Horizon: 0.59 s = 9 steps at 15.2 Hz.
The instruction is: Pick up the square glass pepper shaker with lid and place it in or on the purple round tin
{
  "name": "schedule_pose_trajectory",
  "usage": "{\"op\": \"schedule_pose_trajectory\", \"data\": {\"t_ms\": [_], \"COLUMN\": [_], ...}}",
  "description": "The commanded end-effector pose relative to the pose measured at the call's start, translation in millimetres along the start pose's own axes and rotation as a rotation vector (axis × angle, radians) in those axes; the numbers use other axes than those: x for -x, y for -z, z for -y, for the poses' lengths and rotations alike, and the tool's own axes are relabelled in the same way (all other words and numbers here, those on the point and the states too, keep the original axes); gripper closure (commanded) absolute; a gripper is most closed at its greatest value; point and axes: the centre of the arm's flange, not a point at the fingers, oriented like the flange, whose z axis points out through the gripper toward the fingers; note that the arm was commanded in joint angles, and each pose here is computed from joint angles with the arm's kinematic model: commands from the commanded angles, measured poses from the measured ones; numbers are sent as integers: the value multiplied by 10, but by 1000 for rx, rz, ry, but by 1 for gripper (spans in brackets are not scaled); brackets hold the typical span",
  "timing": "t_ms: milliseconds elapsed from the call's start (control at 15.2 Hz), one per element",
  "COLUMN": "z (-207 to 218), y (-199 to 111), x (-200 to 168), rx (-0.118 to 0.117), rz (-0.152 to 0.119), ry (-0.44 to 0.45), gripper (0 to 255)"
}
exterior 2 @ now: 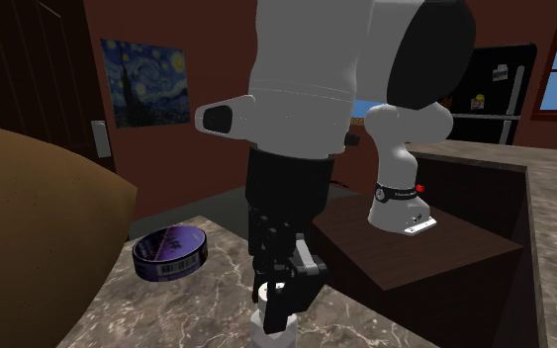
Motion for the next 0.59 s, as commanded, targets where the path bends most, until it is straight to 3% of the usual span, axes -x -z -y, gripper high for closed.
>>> {"op": "schedule_pose_trajectory", "data": {"t_ms": [0, 330, 528], "z": [0, -1, -2], "y": [-1, -2, 155], "x": [0, 0, -23], "rx": [0, 0, 0], "rz": [0, 0, 0], "ry": [0, 0, 0], "gripper": [255, 255, 255]}}
